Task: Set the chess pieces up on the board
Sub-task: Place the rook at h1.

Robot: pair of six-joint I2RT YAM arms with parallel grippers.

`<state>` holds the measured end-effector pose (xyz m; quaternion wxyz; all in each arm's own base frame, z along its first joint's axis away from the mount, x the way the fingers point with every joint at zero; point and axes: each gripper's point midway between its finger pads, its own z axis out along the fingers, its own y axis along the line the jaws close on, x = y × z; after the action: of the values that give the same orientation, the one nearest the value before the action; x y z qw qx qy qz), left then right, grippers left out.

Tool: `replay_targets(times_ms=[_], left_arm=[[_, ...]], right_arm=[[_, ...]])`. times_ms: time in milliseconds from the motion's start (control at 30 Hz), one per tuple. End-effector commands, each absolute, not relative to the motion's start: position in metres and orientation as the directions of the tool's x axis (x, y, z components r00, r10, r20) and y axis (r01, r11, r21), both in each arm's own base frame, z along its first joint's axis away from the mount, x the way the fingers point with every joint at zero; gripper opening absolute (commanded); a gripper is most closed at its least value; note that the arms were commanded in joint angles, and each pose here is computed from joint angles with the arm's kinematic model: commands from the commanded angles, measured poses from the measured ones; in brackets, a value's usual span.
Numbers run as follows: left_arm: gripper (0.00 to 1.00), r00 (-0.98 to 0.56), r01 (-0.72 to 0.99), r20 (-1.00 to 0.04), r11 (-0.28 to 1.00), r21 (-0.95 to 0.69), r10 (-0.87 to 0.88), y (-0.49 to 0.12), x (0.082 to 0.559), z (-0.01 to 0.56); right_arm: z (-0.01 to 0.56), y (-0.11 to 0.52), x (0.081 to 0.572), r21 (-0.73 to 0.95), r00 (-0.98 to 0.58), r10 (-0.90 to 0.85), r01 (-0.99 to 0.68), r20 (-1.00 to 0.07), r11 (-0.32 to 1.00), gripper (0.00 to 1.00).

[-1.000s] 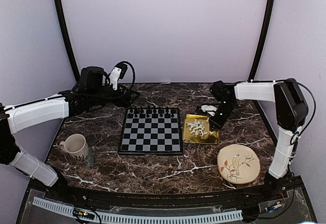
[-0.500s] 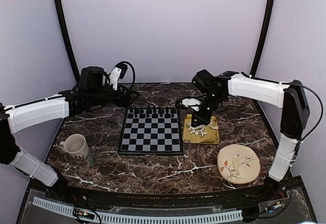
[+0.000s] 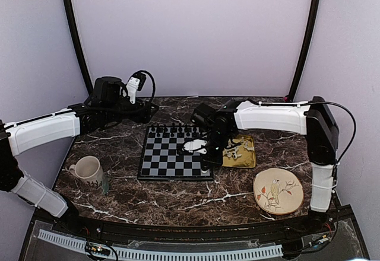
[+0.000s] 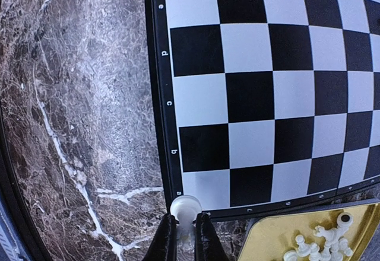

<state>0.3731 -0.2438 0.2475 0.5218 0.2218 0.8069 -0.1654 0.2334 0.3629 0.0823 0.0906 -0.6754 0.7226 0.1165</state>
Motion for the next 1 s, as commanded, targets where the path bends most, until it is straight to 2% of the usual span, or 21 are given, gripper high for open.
replay_targets(times_ms=[0,500,733,967], left_arm=[[0.80,-0.323,0.524,-0.932,0.851,-0.030,0.166,-0.242,0.372,0.269],[0.79,-0.307,0.526,-0.937,0.850,-0.020,0.168,-0.241,0.371,0.274],[0.80,-0.305,0.528,-0.938,0.849,-0.022,0.165,-0.241,0.370,0.276],[0.80,-0.306,0.533,-0.938,0.845,-0.026,0.164,-0.242,0.369,0.275]], right_arm=[[0.074,0.360,0.233,0.032,-0.058,-0.966,-0.998,-0.252,0.051,0.04],[0.052,0.363,0.240,0.010,-0.059,-0.978,-0.998,-0.200,0.058,0.07],[0.051,0.364,0.244,-0.002,-0.064,-0.977,-0.998,-0.202,0.066,0.12],[0.054,0.371,0.244,0.007,-0.066,-0.971,-0.998,-0.231,0.066,0.11]])
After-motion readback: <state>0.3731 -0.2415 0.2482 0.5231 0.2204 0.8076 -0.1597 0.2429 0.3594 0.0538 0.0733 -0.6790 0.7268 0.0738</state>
